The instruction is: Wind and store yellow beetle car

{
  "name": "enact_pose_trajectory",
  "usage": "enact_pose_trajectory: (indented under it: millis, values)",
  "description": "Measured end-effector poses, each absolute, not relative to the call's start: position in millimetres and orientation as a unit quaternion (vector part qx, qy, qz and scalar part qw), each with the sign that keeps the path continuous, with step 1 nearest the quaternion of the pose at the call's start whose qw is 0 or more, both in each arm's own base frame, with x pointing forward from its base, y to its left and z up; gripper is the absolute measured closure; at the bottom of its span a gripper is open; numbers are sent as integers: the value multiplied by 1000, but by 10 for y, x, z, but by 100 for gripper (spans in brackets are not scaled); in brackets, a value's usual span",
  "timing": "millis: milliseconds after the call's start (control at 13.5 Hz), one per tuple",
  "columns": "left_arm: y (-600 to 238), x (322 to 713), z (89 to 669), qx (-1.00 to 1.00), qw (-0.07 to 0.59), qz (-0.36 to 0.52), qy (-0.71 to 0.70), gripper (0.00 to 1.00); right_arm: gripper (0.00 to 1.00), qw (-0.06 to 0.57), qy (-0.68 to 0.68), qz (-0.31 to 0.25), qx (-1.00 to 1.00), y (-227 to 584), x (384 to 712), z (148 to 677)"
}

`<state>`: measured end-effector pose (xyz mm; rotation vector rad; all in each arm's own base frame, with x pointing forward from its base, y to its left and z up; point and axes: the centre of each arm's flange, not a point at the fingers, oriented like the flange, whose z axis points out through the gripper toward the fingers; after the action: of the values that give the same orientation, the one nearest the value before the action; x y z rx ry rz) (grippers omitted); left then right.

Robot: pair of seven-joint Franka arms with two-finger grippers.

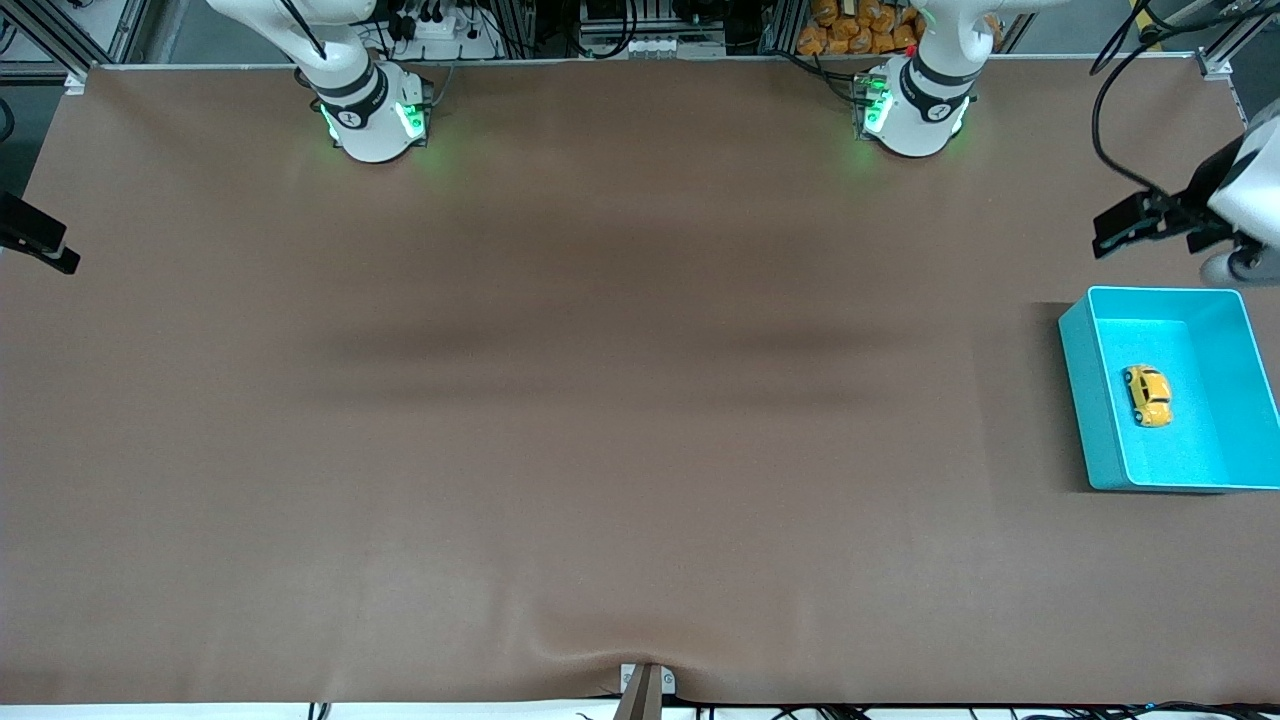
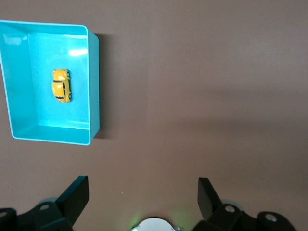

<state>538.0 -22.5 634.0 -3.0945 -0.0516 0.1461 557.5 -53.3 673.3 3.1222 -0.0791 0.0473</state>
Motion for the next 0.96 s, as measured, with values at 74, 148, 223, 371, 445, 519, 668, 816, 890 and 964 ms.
enact_pose_trajectory:
  millis: [74,148,223,371,445,519,668,816,890,964]
  values:
    - [-209,5325,6406,-999,19,46,-19,0,0,9,-25,15,1000,-533,5575,6733]
    - [-208,5285,6456,-999,17,45,-19,0,0,9,-25,15,1000,-533,5575,6733]
    - [-214,5265,6485,-999,15,43,-19,0,0,9,-25,15,1000,-534,5575,6733]
    - [-216,5260,6491,-999,15,42,-25,0,0,9,-26,15,1000,-535,5575,6733]
    - [-217,5260,6497,-999,14,41,-29,0,0,9,-26,15,1000,-535,5575,6733]
    - [-219,5258,6515,-999,14,40,-31,0,0,9,-26,15,1000,-535,5575,6733]
    - [-232,5239,6559,-999,15,41,-32,0,0,9,-26,15,1000,-536,5575,6733]
    - [-233,5230,6586,-999,14,40,-32,0,0,9,-26,15,1000,-537,5575,6733]
    - [-232,5229,6593,-999,14,40,-32,0,0,9,-26,15,1000,-537,5575,6733]
    - [-229,5228,6595,-999,14,40,-32,0,0,10,-26,15,1000,-538,5574,6733]
